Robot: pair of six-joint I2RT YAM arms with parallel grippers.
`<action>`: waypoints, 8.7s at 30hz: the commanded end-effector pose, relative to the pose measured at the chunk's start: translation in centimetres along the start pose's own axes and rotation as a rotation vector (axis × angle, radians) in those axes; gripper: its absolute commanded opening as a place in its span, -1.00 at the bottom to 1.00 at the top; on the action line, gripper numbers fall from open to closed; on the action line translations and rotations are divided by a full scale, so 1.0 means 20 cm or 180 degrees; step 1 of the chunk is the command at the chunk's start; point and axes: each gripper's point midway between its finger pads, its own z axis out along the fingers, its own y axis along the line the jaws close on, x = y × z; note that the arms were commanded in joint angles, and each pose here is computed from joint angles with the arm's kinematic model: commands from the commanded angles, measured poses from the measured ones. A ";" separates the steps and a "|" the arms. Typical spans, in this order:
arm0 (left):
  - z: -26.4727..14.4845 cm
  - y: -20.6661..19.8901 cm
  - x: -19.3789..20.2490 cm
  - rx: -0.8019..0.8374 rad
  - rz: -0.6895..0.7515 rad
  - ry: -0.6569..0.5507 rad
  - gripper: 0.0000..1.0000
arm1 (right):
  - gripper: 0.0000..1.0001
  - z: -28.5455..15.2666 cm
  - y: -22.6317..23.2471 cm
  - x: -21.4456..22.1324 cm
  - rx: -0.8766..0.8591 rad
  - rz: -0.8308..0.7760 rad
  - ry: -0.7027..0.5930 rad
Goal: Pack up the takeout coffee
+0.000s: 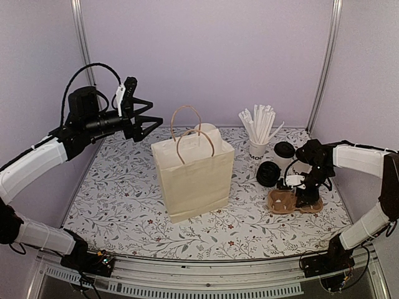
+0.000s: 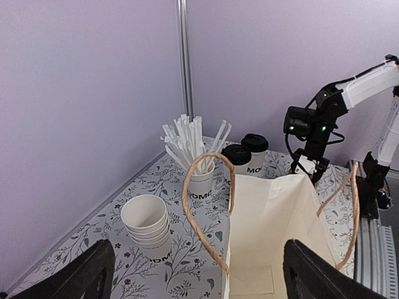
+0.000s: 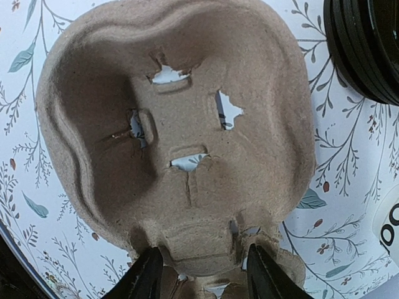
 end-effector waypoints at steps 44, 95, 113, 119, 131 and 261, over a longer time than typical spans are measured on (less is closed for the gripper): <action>0.04 0.13 0.10 -0.0200 -0.0172 0.0229 0.89 | -0.46 -1.08 -0.10 -0.74 0.0099 -0.0169 -0.1964; 0.42 -0.41 0.35 0.1604 -0.0845 0.1153 -0.68 | -0.41 -1.50 0.33 -1.69 -0.0304 -0.1447 -0.3273; 0.45 -0.49 0.30 0.1759 -0.0865 0.1084 0.03 | -0.41 -1.37 0.58 -1.77 -0.0779 -0.1663 -0.3163; 0.32 -0.33 0.17 0.1333 -0.0691 0.0777 0.35 | -0.40 -1.31 0.58 -1.79 -0.0884 -0.1619 -0.3160; 0.12 -0.02 0.09 0.0746 -0.0709 0.0285 0.64 | -0.40 -1.19 0.52 -1.86 -0.0917 -0.1436 -0.3074; -0.30 -0.02 0.33 -0.0172 -0.0229 -0.0060 0.71 | -0.34 -0.66 0.59 -1.50 -0.0688 -0.1337 -0.1299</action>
